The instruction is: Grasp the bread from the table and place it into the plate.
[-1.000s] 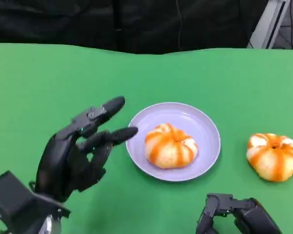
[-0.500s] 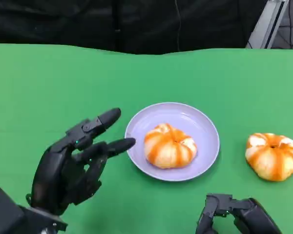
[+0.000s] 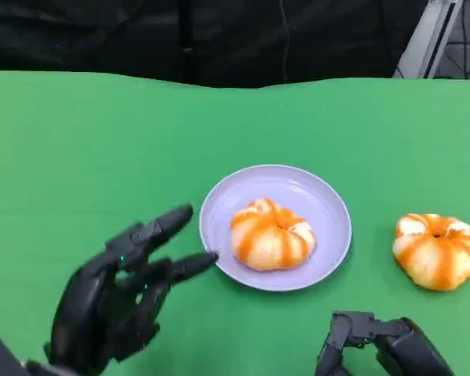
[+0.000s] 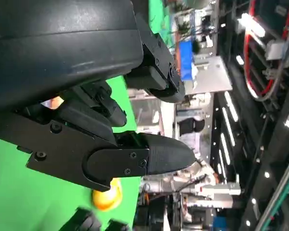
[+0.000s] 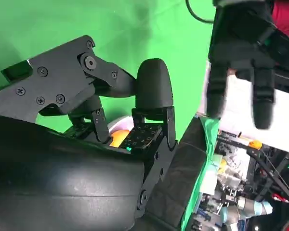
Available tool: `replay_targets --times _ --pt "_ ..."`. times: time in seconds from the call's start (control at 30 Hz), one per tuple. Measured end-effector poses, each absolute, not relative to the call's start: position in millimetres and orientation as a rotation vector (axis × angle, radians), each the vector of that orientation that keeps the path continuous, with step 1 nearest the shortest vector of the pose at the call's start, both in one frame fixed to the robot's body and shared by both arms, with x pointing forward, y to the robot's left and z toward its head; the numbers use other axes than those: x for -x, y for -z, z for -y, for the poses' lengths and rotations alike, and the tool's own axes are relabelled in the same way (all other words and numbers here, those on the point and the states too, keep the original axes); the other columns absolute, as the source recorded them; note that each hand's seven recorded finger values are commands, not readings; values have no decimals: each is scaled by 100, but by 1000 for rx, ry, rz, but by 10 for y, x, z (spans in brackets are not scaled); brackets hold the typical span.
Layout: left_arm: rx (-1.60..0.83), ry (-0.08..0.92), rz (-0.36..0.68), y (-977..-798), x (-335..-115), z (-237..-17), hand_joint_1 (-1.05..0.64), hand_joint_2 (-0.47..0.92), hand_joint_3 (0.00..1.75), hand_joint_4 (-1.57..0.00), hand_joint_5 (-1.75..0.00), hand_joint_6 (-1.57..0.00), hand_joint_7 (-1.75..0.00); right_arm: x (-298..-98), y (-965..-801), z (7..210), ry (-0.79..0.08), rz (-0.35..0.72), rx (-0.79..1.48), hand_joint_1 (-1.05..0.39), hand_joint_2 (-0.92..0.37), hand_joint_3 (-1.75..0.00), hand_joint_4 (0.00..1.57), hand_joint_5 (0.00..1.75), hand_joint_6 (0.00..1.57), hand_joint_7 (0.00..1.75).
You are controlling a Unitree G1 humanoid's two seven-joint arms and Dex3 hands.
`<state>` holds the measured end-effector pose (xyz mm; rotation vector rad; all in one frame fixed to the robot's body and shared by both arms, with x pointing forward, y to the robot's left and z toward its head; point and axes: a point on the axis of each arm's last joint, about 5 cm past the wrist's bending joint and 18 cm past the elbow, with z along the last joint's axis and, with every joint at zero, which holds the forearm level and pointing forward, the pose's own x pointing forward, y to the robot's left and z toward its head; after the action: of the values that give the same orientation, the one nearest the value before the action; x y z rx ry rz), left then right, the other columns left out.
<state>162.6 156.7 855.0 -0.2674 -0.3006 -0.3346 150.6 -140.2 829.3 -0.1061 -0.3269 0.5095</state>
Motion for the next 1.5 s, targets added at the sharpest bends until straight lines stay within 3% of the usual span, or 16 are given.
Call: replay_targets --times 0.43,0.63,0.87,1.03,1.13,1.2,1.37,1.5 --pt "292 343 261 -8401 -1547 -1540 -80 92 47 -90 -1 -65 -2 -1496 -8319 1417 -505 340 108 -26 -64 -89 79 156 77 133" --pt "314 368 193 -8209 -1471 -1492 -82 92 50 -92 -2 -67 -2 -1487 -8320 1426 -501 329 102 -25 -64 -89 79 156 77 134" --pt "321 371 205 -8205 -1502 -1453 -77 92 47 -93 -1 -68 -1 -1475 -8317 1434 -498 324 102 -25 -64 -89 79 157 77 135" --pt "261 364 222 -8197 -1511 -1439 -49 92 31 -95 -1 -69 -1 -1481 -8325 1435 -496 322 104 -27 -64 -89 78 157 76 135" --pt "205 353 223 -8206 -1528 -1434 -15 92 20 -96 -1 -72 -1 -1486 -8335 1433 -496 325 104 -26 -65 -88 78 157 76 135" --pt "175 349 218 -8217 -1543 -1440 -3 92 18 -96 -1 -73 -1 -1487 -8338 1431 -496 327 104 -25 -65 -88 78 157 76 135" --pt "137 337 207 -8223 -1549 -1442 7 92 26 -97 -1 -79 -3 -1482 -8336 1430 -497 325 104 -26 -65 -87 78 156 77 135" --pt "100 326 205 -8231 -1552 -1411 6 92 39 -118 -10 -107 -8 -1482 -8335 1430 -497 325 104 -27 -65 -87 79 157 77 135"
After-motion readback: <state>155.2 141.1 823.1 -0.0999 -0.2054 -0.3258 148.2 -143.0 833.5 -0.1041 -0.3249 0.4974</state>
